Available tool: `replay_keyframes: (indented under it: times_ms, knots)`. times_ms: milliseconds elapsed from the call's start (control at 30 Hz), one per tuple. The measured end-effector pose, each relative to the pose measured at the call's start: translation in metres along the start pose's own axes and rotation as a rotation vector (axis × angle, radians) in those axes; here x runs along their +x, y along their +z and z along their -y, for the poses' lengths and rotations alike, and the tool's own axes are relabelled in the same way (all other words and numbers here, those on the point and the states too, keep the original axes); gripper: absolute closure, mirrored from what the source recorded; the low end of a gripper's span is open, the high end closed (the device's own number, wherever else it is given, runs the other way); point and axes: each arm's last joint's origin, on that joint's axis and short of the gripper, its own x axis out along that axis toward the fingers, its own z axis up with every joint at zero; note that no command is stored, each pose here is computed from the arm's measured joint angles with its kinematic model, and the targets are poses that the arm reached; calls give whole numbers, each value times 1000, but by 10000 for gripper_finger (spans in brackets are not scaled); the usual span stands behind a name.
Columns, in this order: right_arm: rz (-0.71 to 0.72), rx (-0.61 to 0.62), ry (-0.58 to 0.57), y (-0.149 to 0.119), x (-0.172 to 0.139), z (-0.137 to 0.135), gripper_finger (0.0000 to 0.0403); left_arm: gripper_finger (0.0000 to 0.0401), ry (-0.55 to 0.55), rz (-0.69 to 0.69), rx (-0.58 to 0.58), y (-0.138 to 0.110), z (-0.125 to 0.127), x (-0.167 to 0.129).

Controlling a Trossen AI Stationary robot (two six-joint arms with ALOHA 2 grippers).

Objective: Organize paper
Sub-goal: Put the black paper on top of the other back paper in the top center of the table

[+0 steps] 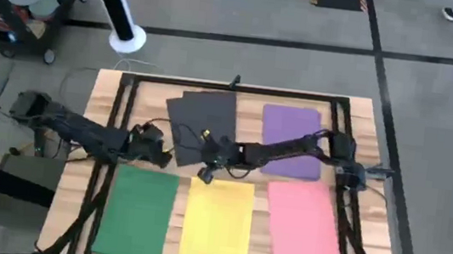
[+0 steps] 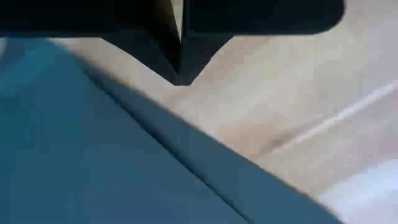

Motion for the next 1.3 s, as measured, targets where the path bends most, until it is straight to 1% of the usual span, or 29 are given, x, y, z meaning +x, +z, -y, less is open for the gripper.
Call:
replay_keyframes:
  times_ms: [67,200,400,567,700,833,967,1133,1233,1300]
  knots:
    - [-14,55,-83,1,3,12,403,401,50,-8,-32,5,-4,8]
    - [-44,169,-180,-1,10,35,403,401,105,-12,-70,15,-10,23]
    - [-25,256,-345,-5,17,61,403,401,52,22,-112,34,-11,43]
    - [-28,335,-386,-12,26,79,403,401,59,-33,-141,37,-17,62]
    - [-10,383,-435,-17,29,87,403,401,74,-38,-145,38,-18,73]
    - [38,379,-490,-16,29,88,403,401,66,-16,-155,41,-18,78]
    - [45,415,-509,-15,30,94,403,401,54,-11,-176,44,-20,80]
    - [49,429,-514,-13,31,99,403,401,49,-12,-160,45,-22,81]
    - [23,445,-437,-11,33,99,403,401,30,4,-151,48,-23,82]
    - [18,443,-399,-13,42,98,403,401,17,16,-150,50,-23,83]
